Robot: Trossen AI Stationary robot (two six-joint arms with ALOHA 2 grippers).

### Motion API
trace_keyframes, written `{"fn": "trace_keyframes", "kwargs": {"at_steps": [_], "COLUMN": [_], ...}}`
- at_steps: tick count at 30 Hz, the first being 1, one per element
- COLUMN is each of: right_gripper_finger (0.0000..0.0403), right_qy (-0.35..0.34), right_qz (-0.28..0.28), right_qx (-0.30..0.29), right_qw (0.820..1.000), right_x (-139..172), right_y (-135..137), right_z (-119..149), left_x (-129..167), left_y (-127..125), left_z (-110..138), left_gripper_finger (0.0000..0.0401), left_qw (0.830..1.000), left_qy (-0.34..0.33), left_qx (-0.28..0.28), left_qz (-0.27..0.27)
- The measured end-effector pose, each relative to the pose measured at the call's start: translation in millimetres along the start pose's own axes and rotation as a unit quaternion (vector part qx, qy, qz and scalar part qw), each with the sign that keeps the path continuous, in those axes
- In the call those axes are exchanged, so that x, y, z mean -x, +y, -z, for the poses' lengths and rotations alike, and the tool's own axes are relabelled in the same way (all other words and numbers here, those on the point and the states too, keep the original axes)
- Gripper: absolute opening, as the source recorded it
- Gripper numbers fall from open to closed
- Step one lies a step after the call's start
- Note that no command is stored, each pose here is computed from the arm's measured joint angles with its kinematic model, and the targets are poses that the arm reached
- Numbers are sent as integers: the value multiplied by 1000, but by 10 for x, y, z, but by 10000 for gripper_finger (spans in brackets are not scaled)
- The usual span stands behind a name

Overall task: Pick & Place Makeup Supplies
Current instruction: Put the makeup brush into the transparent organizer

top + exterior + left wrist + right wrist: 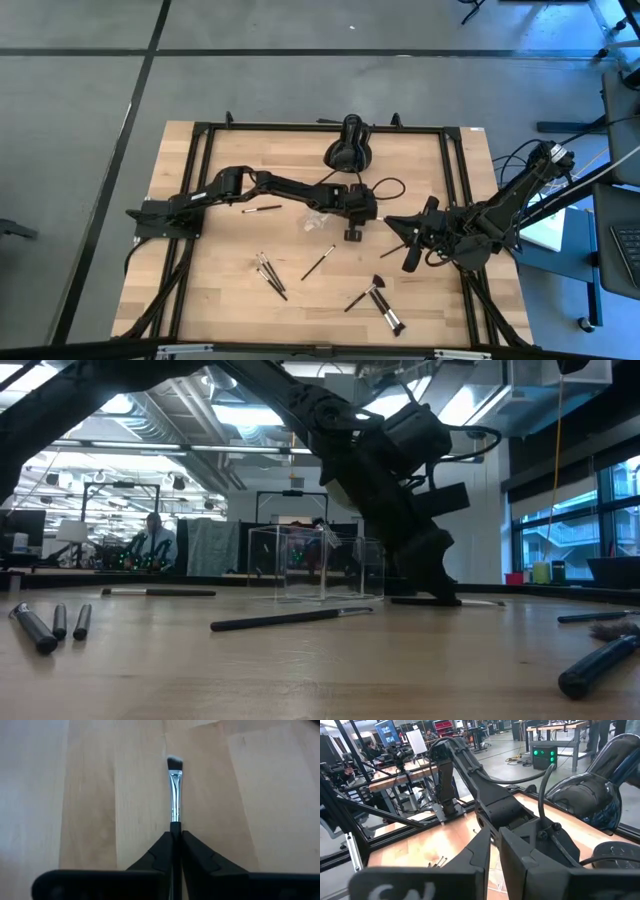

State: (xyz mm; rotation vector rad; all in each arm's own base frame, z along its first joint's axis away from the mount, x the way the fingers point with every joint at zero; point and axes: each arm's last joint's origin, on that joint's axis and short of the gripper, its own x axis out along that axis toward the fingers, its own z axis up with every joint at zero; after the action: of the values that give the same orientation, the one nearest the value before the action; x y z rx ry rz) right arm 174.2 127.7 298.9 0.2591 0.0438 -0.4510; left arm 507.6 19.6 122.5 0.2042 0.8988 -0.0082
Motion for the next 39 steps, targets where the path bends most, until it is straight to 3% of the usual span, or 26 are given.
{"fn": "trace_keyframes", "kwargs": {"at_steps": [8,12,20,27,33,39], "right_gripper_finger": [40,40,47,113,163,170], "right_qy": [25,48,81,48,-4,-37], "right_qz": [53,85,99,79,62,66], "right_qx": [2,-20,-76,-156,-254,-300], "right_qw": [998,995,989,983,965,951], "right_x": [36,81,92,85,16,-48], "right_y": [-192,-368,-576,-730,-885,-1045], "right_z": [136,232,539,851,1206,1383], "left_x": [99,291,721,1028,1096,1094], "left_y": [-134,-184,-265,-291,-381,-555], "left_z": [-70,-242,-429,-478,-488,-488], "left_gripper_finger": [27,25,27,28,30,31], "left_qw": [1000,999,994,978,960,950], "left_qy": [-4,-28,-30,-15,-17,-37], "left_qx": [12,23,41,67,83,90], "left_qz": [12,7,-99,-199,-267,-295]}}
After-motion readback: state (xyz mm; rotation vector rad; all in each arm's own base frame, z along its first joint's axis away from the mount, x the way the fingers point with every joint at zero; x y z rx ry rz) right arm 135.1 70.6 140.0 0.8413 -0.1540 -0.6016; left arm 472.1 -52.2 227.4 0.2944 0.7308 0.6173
